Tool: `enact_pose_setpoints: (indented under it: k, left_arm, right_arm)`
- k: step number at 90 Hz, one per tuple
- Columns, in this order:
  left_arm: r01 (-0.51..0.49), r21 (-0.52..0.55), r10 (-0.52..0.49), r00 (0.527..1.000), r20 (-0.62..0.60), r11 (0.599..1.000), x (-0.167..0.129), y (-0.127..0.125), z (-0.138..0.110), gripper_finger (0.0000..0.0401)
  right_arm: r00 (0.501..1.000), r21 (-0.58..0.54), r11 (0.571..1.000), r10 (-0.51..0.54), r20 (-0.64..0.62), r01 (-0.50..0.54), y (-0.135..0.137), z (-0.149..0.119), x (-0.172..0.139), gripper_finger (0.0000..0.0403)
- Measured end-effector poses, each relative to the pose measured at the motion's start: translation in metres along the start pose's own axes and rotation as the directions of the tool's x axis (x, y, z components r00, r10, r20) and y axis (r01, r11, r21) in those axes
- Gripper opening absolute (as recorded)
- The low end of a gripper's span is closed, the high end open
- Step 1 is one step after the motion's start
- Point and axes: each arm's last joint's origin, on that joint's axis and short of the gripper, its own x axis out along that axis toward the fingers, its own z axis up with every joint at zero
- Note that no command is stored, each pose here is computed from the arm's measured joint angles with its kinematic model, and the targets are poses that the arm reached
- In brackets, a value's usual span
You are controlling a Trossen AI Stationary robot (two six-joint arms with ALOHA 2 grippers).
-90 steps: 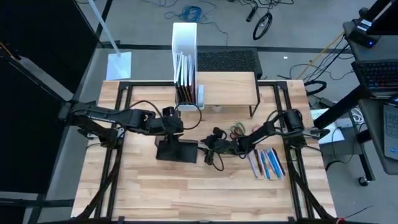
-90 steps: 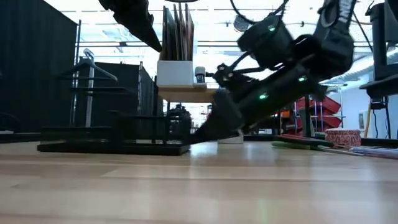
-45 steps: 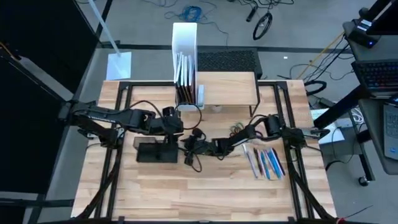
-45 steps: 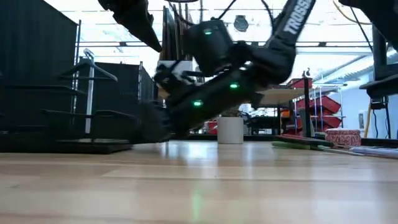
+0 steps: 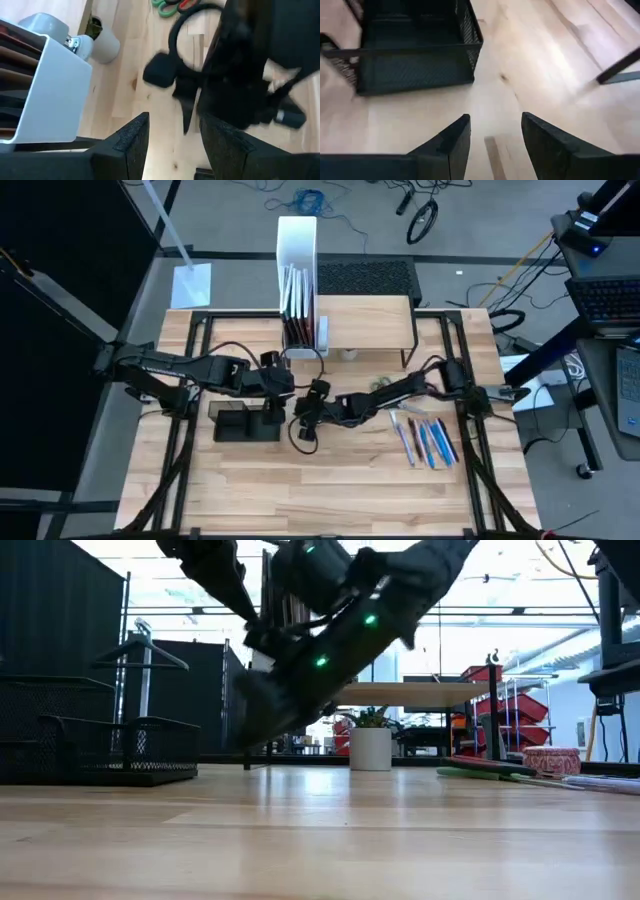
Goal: Stock shelves
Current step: Remove the white stapler from the shelf
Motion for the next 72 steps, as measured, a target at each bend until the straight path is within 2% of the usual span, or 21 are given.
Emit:
enact_pose_setpoints:
  k: [11,23,43,58,72]
  left_arm:
    - [-0.013,-0.008,0.013,1.0,0.013,1.0,-0.003,0.001,0.0,0.0162]
    - [-0.014,-0.014,0.014,1.0,0.023,1.0,-0.005,0.001,0.001,0.0162]
    - [-0.011,-0.045,0.014,0.998,0.054,0.999,-0.006,0.001,0.004,0.0162]
    - [-0.009,-0.056,0.014,0.996,0.086,0.998,-0.006,0.001,0.007,0.0162]
    - [-0.006,-0.069,0.014,0.992,0.125,0.998,-0.007,0.001,0.011,0.0162]
  right_arm:
    - [1.0,0.011,1.0,0.01,0.015,-0.01,-0.006,-0.004,-0.032,0.0158]
    - [1.0,0.042,0.999,0.018,0.024,-0.019,-0.018,-0.022,-0.069,0.0158]
    - [0.982,0.2,0.978,0.027,0.185,-0.065,-0.039,-0.05,-0.128,0.0158]
    - [0.949,0.245,0.964,0.023,0.315,-0.105,-0.049,-0.055,-0.151,0.0158]
    - [0.929,0.199,0.974,0.024,0.37,-0.105,-0.05,-0.051,-0.154,0.0158]
